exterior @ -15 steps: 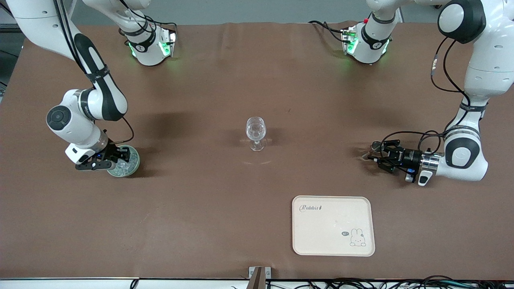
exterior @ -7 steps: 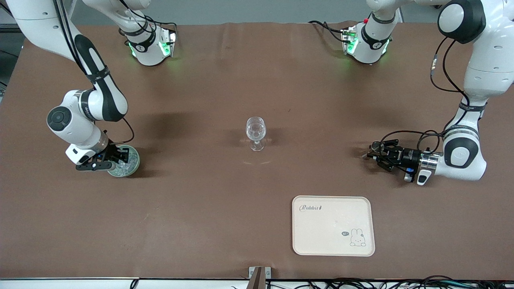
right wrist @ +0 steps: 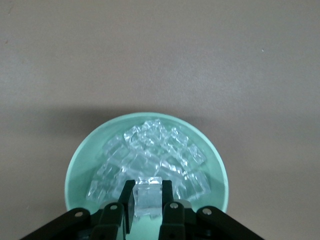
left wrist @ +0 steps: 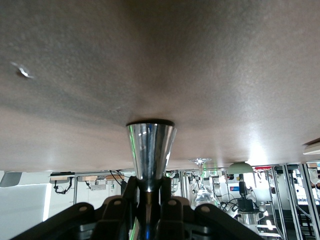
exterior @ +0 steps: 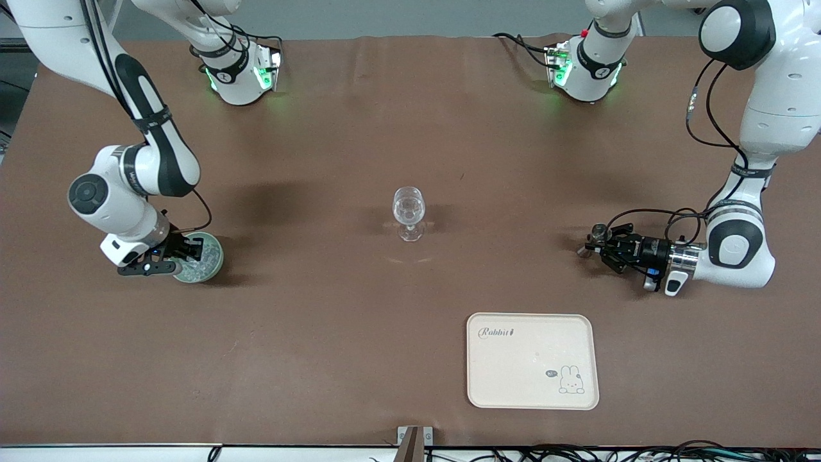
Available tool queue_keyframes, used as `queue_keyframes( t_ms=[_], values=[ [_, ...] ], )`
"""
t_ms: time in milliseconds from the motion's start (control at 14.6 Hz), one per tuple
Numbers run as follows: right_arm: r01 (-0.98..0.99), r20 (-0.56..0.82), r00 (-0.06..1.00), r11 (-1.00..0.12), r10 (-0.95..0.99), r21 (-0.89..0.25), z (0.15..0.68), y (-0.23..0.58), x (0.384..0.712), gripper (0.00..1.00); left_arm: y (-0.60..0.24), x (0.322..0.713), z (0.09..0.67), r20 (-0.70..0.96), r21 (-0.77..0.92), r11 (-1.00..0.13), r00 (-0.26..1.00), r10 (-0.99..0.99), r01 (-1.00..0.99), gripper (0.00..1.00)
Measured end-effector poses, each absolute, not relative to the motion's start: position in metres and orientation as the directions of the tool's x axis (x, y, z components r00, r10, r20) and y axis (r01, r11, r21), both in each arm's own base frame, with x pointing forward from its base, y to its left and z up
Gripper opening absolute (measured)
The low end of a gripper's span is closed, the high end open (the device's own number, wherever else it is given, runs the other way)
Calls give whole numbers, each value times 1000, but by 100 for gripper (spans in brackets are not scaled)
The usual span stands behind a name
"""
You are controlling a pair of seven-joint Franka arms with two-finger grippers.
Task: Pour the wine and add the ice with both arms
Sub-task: 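Carry the jigger toward the glass while the right gripper lifts the ice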
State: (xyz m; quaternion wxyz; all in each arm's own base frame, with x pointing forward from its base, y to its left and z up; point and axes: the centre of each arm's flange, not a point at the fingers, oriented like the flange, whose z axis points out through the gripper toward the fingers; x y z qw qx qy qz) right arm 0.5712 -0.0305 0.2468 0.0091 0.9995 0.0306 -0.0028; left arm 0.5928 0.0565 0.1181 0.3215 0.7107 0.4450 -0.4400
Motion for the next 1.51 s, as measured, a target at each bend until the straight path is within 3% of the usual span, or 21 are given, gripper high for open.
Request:
queue_keyframes(
  t_ms=[411,891,1165,1508],
  values=[
    [14,-41,999,-1000,13,24,418,-43,598,25,26,602,129,-921,111,-405,247,303,908,21],
    [-106,17,994,-994,-105,28,607,-55,568,25,-45,626,196,-901,166,-418,309,303,893,21],
    [-123,19,992,-992,-123,26,668,-57,538,25,-112,626,254,-886,136,-393,289,364,910,21],
    [-129,16,992,-991,-128,26,672,-60,538,25,-192,612,327,-872,50,-356,215,439,933,21]
  ],
)
